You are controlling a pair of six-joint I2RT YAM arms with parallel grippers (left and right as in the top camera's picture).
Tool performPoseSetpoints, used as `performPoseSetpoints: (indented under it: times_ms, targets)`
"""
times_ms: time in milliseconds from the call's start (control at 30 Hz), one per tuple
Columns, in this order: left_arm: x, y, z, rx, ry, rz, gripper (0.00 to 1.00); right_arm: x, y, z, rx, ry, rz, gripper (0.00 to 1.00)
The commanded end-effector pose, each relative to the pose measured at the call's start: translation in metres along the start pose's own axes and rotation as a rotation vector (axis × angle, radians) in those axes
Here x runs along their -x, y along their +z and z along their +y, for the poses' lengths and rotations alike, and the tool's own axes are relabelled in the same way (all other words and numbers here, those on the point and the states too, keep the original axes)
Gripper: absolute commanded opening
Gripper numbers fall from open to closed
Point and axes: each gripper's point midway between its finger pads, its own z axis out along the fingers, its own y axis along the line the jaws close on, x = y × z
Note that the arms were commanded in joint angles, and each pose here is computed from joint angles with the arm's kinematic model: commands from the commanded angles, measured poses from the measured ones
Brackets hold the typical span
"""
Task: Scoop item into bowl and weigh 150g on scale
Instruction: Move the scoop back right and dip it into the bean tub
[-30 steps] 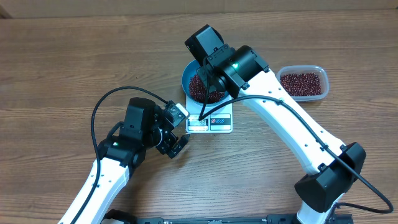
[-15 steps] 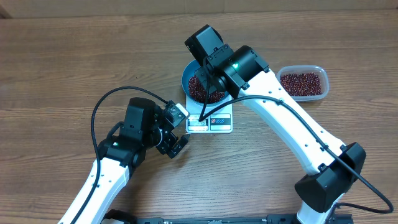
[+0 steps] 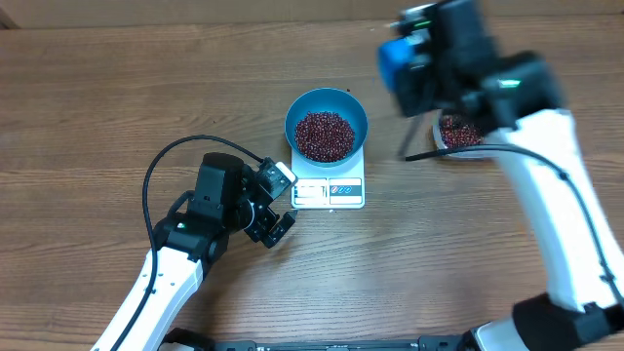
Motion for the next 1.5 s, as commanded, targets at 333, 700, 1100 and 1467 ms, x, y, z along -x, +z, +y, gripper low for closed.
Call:
performPoseSetpoints:
  times_ms: [333, 700, 1100, 1467]
  targets:
    - [-0.004, 0.002, 0.0, -0.003, 0.012, 0.012, 1.0, -0.064, 0.003, -0.161, -0.218, 0.376, 0.162, 0.04]
    - [-0.004, 0.002, 0.0, -0.003, 0.012, 0.012, 0.99, -0.09, 0.035, -0.181, -0.316, 0.386, 0.303, 0.04]
    - [-0.004, 0.002, 0.0, -0.003, 0.012, 0.012, 0.99, -0.098, 0.038, -0.166, -0.292, 0.36, 0.355, 0.04]
    - [-0.004, 0.002, 0.0, -0.003, 0.012, 0.012, 1.0, -0.115, 0.051, -0.164, -0.288, 0.358, 0.423, 0.04]
